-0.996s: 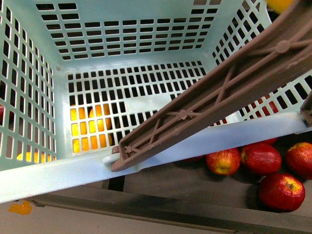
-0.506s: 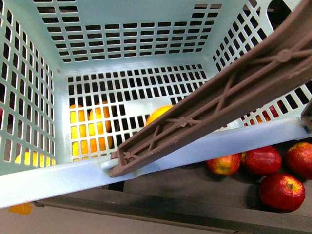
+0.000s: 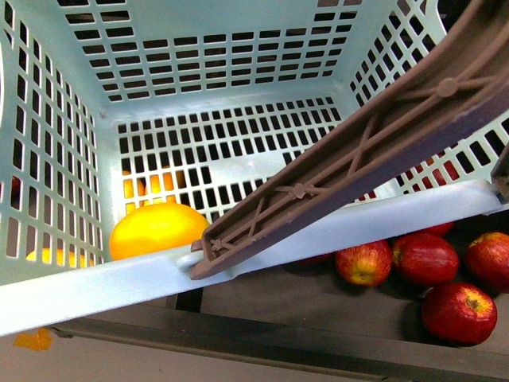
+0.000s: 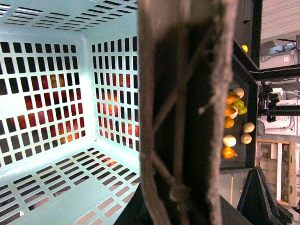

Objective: Pick lemon and mango into basket

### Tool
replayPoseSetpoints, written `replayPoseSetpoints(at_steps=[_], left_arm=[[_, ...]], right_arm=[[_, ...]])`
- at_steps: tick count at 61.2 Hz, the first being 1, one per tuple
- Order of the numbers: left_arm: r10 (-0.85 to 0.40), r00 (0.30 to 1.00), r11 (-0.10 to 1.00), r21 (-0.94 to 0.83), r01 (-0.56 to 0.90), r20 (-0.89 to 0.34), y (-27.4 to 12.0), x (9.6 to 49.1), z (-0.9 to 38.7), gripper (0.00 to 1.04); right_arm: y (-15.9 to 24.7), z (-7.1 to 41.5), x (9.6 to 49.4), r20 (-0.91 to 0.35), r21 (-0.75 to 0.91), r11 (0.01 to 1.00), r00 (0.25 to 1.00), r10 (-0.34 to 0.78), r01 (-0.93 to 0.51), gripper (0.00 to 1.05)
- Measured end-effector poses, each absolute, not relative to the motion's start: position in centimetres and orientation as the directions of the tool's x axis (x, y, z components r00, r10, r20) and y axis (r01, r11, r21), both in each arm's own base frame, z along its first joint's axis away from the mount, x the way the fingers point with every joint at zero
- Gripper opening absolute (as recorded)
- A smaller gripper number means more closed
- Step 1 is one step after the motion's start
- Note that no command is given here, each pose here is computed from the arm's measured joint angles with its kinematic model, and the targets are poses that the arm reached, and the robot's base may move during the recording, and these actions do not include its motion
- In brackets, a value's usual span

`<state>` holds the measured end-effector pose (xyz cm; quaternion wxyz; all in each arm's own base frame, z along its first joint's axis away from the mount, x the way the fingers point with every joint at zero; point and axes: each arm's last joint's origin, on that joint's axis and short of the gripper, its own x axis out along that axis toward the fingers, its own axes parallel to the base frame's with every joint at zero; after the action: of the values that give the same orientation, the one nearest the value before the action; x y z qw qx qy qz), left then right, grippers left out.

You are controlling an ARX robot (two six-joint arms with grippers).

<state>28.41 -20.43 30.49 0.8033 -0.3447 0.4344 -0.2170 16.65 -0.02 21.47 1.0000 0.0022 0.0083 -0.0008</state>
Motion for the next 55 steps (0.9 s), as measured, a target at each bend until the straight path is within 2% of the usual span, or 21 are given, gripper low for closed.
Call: replayPoseSetpoints(at_steps=[7, 55], left_arm=[[-0.651, 0.525, 0.667, -0.743, 0.051, -0.548, -20.4, 28.4, 30.5, 0.05], [-0.65, 0.526, 0.668, -0.743, 0.051, -0.548, -20.4, 28.4, 30.5, 0.05]], right_arm=[[0.0, 20.6, 15.7, -0.007, 0.001, 1.0, 1.0, -0.001, 0.001, 0.02], [0.0, 17.2, 12.0, 0.009, 0.004, 1.0, 1.0, -0.001, 0.001, 0.02]])
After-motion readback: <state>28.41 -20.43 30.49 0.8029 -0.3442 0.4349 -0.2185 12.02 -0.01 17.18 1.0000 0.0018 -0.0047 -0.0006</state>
